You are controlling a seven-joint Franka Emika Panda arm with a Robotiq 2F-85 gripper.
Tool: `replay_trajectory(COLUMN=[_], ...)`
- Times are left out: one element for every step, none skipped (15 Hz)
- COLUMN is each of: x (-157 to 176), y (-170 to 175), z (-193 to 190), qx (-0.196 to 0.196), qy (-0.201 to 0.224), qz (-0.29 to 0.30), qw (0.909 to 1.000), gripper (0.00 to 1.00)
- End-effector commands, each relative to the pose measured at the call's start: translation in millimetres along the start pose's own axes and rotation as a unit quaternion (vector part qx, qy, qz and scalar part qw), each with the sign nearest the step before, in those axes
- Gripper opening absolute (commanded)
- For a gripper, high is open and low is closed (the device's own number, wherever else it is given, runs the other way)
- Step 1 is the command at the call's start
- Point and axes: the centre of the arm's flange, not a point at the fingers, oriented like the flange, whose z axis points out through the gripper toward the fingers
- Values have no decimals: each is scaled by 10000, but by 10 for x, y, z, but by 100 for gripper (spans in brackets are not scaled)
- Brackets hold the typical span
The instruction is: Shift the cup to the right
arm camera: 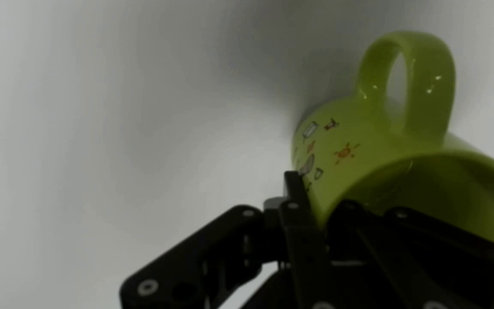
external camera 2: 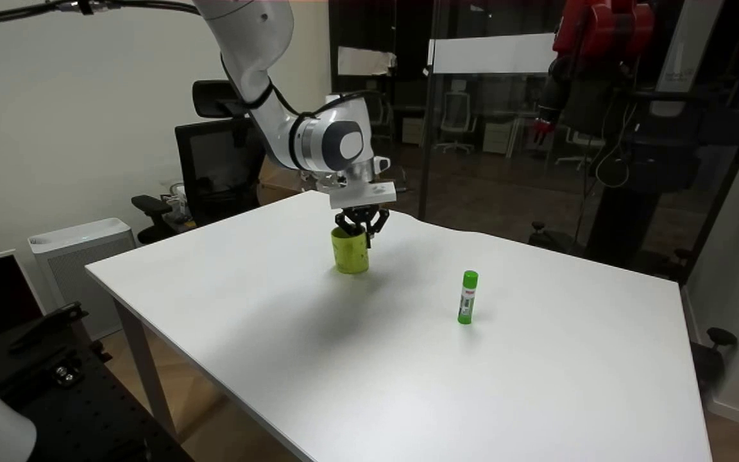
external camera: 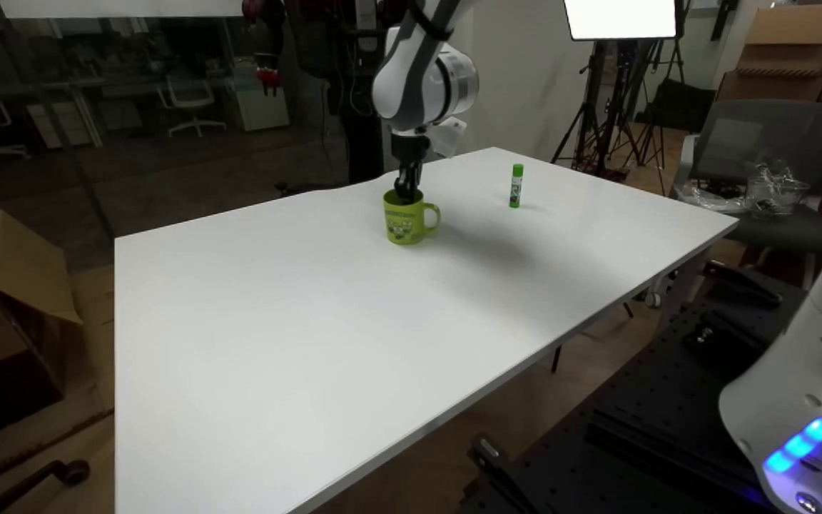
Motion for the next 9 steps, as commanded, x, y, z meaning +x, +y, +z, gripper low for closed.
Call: replay_trajectory(x=[-912, -1114, -1280, -1416, -1526, -1617, -1683, -1732, -1764], y=[218, 285, 334, 373, 402, 428, 441, 445, 452], z=[-291, -310, -318, -328, -328, -335, -343, -351, -370], qx=[-254, -292, -302, -334, -342, -333, -329, -321, -331], qy=[-22, -52, -50, -70, -78, -79, -68, -64, -48], qz=[964, 1168, 1310, 1434, 1514, 1593, 1668, 1720, 1770], qw=[9950, 9927, 9909, 9891, 9879, 9866, 9854, 9845, 9836], gripper=[2, 2, 2, 2, 2, 2, 35, 35, 41])
